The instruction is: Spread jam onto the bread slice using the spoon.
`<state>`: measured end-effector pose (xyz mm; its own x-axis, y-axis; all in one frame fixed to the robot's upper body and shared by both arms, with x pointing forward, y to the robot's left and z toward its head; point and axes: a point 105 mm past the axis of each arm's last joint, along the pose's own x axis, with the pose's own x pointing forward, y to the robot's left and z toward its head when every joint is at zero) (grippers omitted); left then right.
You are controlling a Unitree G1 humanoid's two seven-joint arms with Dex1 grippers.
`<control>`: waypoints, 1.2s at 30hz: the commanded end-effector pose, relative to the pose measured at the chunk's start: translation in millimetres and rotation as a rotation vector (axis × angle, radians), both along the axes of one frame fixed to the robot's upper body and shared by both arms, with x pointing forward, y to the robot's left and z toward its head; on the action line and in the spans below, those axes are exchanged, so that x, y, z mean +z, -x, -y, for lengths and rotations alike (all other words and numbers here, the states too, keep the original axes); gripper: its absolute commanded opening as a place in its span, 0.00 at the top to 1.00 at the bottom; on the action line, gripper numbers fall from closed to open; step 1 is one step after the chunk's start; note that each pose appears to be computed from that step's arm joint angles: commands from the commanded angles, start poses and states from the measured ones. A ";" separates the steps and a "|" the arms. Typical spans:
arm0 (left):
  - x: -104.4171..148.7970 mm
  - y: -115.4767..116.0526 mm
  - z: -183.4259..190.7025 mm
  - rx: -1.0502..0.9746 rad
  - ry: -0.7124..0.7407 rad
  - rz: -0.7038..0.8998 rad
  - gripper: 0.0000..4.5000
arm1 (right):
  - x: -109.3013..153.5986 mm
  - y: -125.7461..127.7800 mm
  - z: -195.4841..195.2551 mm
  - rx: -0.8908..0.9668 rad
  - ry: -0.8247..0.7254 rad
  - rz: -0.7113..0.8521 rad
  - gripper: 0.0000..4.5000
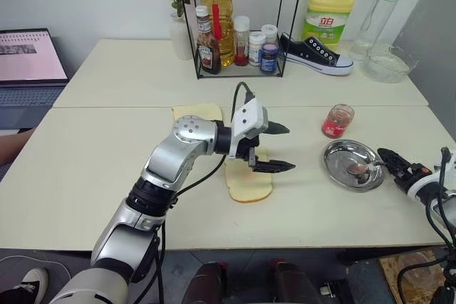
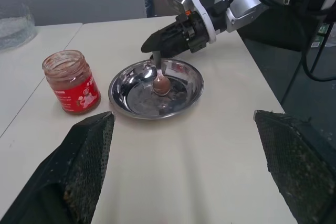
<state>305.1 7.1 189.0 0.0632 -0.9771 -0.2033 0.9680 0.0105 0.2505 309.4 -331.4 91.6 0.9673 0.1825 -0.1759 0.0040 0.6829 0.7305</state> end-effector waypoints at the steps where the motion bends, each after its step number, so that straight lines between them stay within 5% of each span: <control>1: 10.5 2.5 0.2 -0.005 0.016 0.039 0.02 | 16.2 -1.7 7.4 -0.027 0.002 0.070 0.58; 6: 10.9 2.4 0.9 -0.004 0.019 0.040 0.02 | 13.5 -0.7 7.9 -0.029 0.011 0.057 0.97; 7: 10.8 2.6 1.1 -0.004 0.020 0.040 0.02 | 14.0 -0.7 8.8 -0.037 0.006 0.061 0.99; 15: 10.5 1.9 -0.4 0.001 0.025 0.040 0.02 | 30.9 0.8 6.0 -0.029 0.018 0.122 0.99; 24: 28.2 -21.7 -22.6 0.110 0.097 0.106 0.02 | 130.2 -3.7 -64.9 0.238 0.492 0.373 0.99; 29: 34.8 -50.6 -14.1 0.222 0.167 0.152 0.02 | 169.6 -32.4 -74.6 0.174 0.694 0.510 0.99; 36: 34.3 -60.8 1.9 0.228 0.199 0.169 0.02 | 177.1 -66.3 -75.0 0.124 0.805 0.562 0.99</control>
